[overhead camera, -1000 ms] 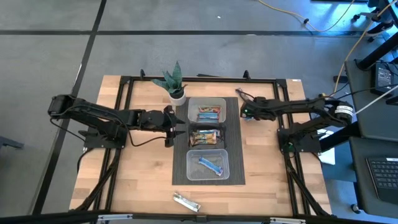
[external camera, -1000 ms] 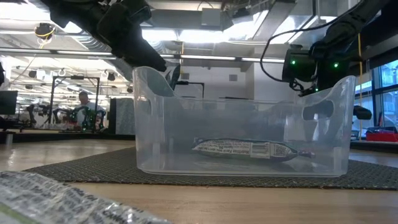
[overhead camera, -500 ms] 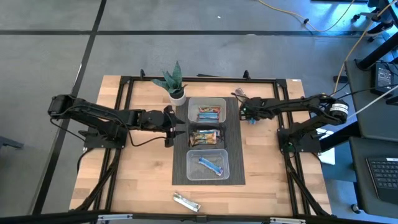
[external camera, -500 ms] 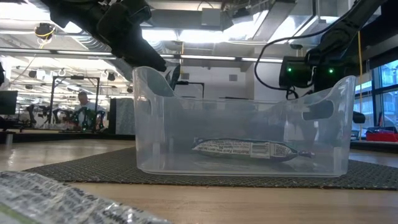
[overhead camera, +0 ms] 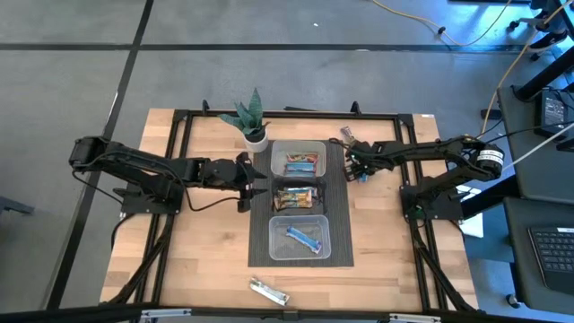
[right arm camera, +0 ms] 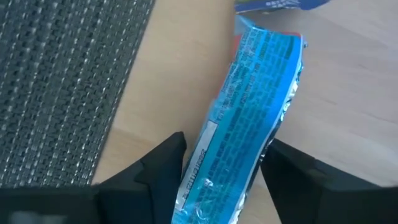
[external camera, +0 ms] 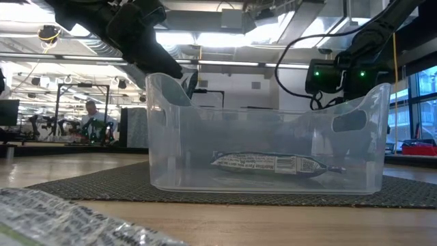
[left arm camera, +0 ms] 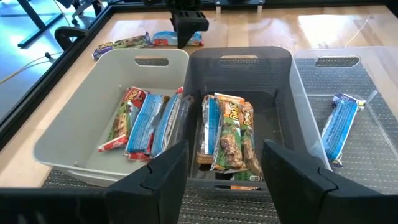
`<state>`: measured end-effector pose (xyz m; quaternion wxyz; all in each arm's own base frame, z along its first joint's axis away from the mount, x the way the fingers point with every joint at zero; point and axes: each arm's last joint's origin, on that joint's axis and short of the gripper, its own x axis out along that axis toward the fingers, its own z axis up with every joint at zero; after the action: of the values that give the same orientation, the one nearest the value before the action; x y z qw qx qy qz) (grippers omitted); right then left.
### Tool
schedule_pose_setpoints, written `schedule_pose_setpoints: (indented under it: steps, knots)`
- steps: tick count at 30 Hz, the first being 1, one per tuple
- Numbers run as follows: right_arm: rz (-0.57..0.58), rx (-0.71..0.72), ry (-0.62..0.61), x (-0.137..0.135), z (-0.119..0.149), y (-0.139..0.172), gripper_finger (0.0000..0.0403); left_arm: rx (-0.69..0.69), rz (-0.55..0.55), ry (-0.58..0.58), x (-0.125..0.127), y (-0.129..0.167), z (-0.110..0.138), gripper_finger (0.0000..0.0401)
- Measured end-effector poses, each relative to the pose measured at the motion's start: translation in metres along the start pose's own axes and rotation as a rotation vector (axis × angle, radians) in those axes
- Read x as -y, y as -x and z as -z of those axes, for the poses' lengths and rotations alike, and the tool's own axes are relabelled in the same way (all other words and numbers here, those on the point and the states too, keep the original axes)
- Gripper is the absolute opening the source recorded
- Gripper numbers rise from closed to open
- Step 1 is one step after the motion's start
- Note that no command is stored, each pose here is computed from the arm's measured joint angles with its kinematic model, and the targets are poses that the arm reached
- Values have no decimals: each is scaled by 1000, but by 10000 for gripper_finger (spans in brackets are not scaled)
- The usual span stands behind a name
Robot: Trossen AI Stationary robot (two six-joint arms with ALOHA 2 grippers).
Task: Pick and place Granola Bars by type
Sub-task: Put the red granola bar into the gray bin
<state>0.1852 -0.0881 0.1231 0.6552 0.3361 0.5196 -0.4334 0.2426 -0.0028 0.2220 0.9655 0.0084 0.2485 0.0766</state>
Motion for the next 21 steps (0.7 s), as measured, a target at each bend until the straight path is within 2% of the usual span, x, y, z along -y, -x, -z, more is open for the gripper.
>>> schedule_pose_setpoints:
  steps: [13, 21]
  knots:
    - [-12, 4, 90, -3, -3, 3, 104, 0, 0, 0, 0, 0, 0, 193]
    - [-63, 70, 149, -12, -18, 22, 87, 0, 0, 0, 0, 0, 0, 193]
